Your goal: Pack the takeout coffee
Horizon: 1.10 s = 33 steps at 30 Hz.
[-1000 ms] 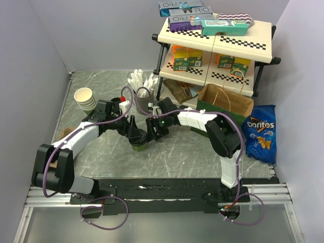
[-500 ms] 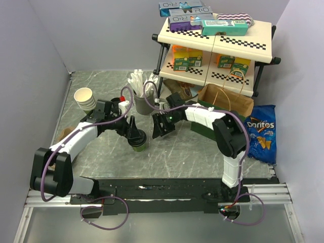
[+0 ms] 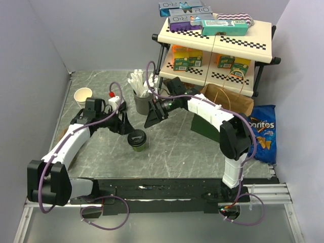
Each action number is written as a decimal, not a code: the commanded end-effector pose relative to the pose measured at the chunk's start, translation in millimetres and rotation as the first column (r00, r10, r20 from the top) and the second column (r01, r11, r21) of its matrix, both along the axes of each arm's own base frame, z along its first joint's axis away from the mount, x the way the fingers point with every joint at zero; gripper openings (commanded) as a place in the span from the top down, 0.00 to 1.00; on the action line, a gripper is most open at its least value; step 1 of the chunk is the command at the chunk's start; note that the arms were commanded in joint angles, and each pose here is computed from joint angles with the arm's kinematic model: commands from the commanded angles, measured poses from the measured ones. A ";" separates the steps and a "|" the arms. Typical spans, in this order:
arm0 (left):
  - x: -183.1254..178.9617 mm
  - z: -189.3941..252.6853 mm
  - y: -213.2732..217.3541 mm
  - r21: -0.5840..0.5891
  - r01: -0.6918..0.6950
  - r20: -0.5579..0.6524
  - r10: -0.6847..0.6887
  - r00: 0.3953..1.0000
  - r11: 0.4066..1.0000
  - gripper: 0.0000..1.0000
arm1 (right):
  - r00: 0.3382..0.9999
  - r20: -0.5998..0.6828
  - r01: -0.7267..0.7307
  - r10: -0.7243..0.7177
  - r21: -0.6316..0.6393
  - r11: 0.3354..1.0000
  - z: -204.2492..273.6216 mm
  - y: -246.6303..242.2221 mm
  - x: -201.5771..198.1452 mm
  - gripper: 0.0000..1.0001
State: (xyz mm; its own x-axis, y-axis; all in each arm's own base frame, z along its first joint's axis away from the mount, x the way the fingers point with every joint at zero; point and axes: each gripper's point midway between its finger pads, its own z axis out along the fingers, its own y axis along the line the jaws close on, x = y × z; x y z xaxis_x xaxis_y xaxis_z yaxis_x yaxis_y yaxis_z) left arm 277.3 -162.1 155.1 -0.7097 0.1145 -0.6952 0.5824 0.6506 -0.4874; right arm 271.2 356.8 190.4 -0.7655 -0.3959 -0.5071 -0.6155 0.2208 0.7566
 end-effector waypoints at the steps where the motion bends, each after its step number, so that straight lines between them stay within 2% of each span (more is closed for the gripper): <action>1: -10.2 -14.6 9.5 0.025 -0.039 -0.059 0.041 0.997 0.999 0.20 | 0.996 -0.093 -0.012 0.010 -0.017 1.000 -4.8 10.8 -7.3 0.00; 8: -6.7 -24.1 17.6 0.008 -0.085 -0.127 0.085 0.988 0.996 0.21 | 0.989 -0.146 -0.009 -0.001 -0.064 0.998 -24.6 21.3 -10.7 0.01; 16: -14.4 -27.6 11.0 -0.050 -0.061 -0.177 0.051 0.983 0.997 0.21 | 0.980 -0.198 -0.014 -0.003 -0.086 0.996 -40.9 24.1 -14.6 0.02; 33: -13.7 -38.9 11.5 -0.042 -0.073 -0.218 0.062 0.974 0.996 0.21 | 0.964 -0.266 -0.047 0.015 -0.114 0.992 -69.9 29.9 -20.5 0.08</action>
